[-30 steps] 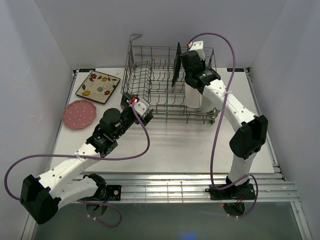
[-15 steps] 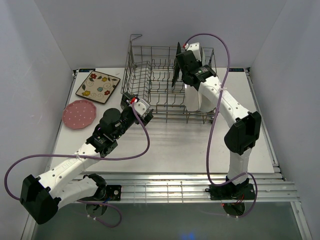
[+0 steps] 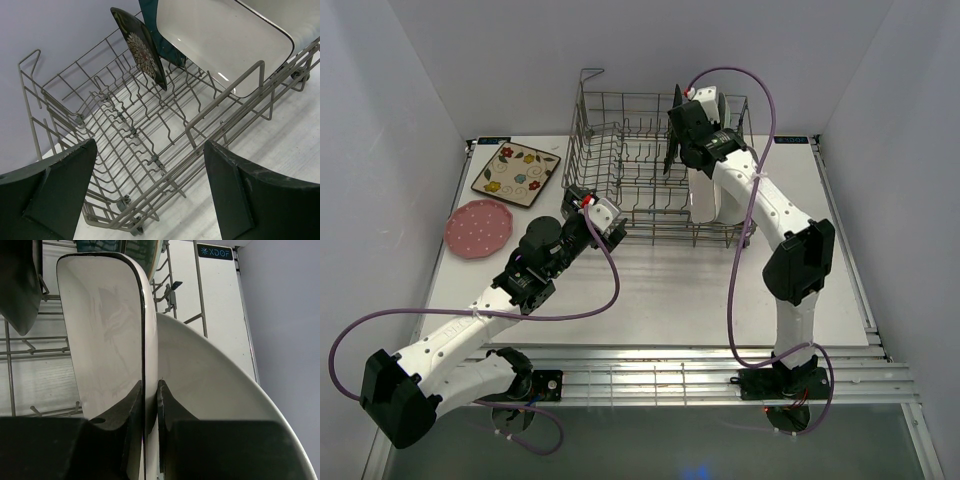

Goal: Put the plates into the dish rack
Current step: Insert the plate into the dish rack.

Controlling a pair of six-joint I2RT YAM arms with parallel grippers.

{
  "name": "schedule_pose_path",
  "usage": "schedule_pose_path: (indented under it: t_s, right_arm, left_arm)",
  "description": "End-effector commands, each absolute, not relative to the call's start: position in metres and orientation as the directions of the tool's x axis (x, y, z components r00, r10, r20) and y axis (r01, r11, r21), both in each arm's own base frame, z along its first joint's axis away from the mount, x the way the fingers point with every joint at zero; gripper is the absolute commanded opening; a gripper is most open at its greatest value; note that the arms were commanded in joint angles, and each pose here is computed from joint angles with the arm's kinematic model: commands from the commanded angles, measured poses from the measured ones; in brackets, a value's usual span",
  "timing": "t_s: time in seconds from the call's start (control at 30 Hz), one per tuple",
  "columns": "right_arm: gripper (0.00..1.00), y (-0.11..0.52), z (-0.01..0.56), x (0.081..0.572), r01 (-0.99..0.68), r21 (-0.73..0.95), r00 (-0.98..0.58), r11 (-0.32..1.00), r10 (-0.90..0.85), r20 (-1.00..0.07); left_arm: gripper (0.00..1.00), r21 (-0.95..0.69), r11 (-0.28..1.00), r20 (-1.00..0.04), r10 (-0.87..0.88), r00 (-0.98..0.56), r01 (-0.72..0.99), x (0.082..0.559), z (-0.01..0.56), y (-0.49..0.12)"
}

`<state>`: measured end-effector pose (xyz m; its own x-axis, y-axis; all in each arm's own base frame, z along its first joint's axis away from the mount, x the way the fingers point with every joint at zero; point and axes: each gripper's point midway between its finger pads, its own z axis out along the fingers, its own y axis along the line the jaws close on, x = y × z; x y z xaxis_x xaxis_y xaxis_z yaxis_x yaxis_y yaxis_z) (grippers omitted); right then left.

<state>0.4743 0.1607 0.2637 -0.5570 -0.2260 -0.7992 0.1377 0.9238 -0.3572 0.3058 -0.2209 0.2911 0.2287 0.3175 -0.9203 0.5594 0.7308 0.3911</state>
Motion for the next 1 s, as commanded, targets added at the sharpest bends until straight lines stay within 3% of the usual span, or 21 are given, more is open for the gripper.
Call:
schedule_pose_path:
  t_s: [0.0,0.33,0.97]
  right_arm:
    - [0.08,0.154,0.293,0.489,0.262,-0.309,-0.468,0.914,-0.160,-0.869]
    - [0.08,0.156,0.301,0.481,0.304,-0.336,-0.475,0.891,-0.164,-0.864]
    - [0.08,0.178,0.250,0.489,0.284,-0.345,-0.534,0.894,-0.152,-0.832]
  left_arm:
    - [0.98,0.380,0.733,-0.925,0.295,0.239,0.564,0.304,0.295,-0.221]
    - [0.98,0.380,0.726,-0.925,0.288,0.248,0.574,0.301,0.297,-0.222]
    - [0.98,0.377,0.724,-0.926,0.285,0.247,0.578,0.298,0.298,-0.221]
